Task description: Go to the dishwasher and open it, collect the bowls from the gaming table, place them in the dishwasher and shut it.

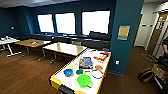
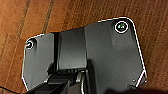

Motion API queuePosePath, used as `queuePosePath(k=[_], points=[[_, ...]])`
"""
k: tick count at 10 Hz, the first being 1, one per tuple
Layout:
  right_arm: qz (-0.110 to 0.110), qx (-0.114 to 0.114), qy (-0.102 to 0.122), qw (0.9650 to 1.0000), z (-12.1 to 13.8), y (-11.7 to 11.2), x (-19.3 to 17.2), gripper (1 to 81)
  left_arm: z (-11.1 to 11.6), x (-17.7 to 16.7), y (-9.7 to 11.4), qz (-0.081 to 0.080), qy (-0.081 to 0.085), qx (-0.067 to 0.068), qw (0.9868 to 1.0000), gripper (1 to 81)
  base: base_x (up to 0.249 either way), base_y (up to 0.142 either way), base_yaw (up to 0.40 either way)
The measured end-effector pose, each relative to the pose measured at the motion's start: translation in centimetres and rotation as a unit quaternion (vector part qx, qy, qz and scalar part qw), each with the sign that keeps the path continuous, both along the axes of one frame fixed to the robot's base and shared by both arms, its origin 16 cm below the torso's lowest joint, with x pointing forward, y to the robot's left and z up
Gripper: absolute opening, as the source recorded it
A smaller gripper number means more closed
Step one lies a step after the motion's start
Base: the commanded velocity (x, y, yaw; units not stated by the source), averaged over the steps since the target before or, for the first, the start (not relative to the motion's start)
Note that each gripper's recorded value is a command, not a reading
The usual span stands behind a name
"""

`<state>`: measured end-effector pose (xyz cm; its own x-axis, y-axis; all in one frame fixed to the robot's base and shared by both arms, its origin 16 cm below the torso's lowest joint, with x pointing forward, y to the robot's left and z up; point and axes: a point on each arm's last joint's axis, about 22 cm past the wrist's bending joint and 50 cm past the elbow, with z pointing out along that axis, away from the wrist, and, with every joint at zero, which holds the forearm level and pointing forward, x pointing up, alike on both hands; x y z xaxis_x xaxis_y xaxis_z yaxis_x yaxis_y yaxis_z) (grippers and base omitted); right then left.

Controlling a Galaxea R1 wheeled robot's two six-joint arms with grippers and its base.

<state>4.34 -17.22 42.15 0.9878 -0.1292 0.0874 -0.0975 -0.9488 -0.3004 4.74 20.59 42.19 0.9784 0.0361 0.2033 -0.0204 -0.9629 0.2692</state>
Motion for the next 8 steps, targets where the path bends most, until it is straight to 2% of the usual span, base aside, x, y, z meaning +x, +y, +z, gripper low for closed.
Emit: queuePosePath(k=[2,4,6,8], points=[[0.001,0.002,0.000,1.0000,0.0,0.3,0.0,81.1,0.0,0.2,-0.2,0.000,-0.001,-0.001,1.0000,81.1,0.084,0.149,0.000],[-0.001,-0.005,-0.001,1.0000,-0.1,-0.7,0.1,81.1,0.0,-0.1,-0.7,0.000,0.001,-0.005,1.0000,81.1,0.000,0.179,0.000],[-0.001,0.001,-0.003,1.0000,0.1,0.3,0.4,81.1,0.0,0.6,0.1,0.000,-0.004,0.001,1.0000,81.1,0.000,0.179,0.000],[0.000,0.002,0.000,1.0000,0.0,0.4,-0.2,81.1,0.0,-0.1,-0.2,0.000,0.001,-0.002,1.0000,81.1,0.000,0.172,0.000]])
